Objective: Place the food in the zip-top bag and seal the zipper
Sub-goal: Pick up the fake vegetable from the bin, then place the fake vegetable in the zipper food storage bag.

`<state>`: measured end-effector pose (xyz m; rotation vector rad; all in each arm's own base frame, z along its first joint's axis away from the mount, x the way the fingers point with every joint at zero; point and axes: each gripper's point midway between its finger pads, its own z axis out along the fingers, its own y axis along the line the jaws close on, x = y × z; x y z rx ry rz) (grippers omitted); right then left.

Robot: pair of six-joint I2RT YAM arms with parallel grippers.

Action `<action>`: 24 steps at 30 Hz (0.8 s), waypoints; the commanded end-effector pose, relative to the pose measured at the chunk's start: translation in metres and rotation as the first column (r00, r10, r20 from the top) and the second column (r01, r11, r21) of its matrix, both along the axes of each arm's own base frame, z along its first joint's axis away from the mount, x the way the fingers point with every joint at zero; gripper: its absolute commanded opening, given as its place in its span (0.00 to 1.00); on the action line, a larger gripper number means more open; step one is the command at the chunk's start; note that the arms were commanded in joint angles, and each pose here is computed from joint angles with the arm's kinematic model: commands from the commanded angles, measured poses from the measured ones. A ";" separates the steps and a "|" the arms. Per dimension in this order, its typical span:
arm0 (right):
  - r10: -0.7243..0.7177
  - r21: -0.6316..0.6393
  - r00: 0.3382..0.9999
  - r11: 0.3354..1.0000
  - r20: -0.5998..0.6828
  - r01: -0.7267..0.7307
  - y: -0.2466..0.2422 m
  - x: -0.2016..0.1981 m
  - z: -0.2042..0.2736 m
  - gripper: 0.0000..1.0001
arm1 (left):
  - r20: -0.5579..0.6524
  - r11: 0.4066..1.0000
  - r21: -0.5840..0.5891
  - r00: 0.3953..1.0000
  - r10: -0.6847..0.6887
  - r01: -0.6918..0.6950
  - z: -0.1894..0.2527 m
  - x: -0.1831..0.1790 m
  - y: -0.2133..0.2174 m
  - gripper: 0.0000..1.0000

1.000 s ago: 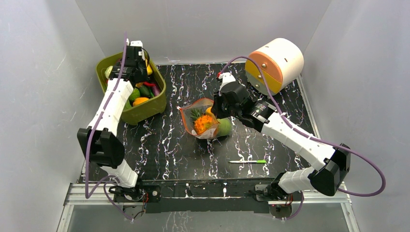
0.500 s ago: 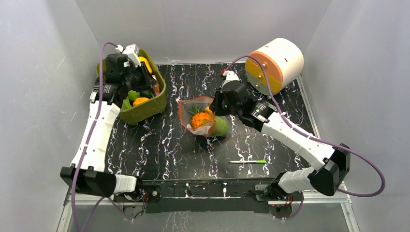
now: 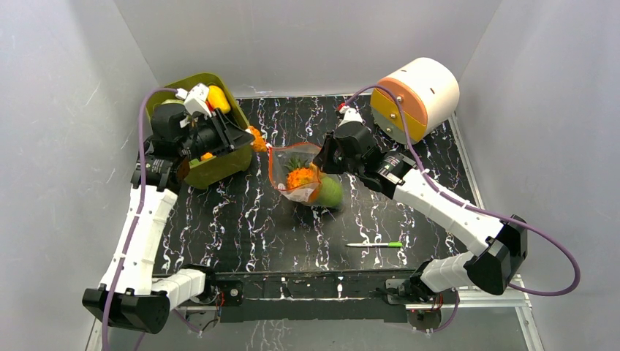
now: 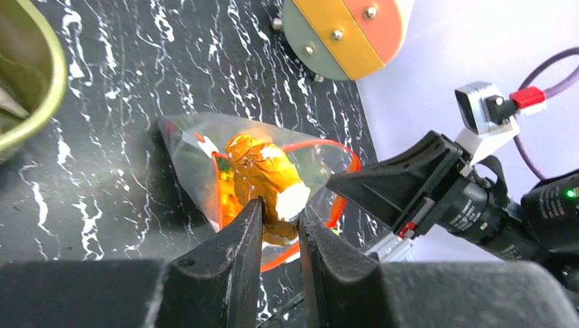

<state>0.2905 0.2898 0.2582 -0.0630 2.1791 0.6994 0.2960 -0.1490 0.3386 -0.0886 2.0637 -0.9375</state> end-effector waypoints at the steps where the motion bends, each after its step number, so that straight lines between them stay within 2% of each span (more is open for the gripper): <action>1: -0.054 0.121 0.996 0.992 0.071 0.045 0.009 0.015 0.033 0.00 | -0.011 0.987 -0.145 0.997 -0.073 0.070 0.012 -0.016 -0.019 0.11; 4: -0.071 0.141 0.995 0.988 0.072 0.060 0.007 0.015 0.037 0.00 | -0.042 0.976 -0.190 0.992 -0.117 0.107 0.010 -0.019 -0.030 0.10; 10: -0.092 0.149 0.993 0.986 0.075 0.080 0.005 0.017 0.038 0.00 | -0.069 0.970 -0.203 0.986 -0.149 0.132 0.003 -0.024 -0.047 0.10; 24: -0.057 0.198 0.994 0.980 0.094 0.037 0.012 0.013 0.054 0.00 | -0.155 0.985 -0.140 0.981 -0.120 0.098 -0.054 -0.013 -0.069 0.10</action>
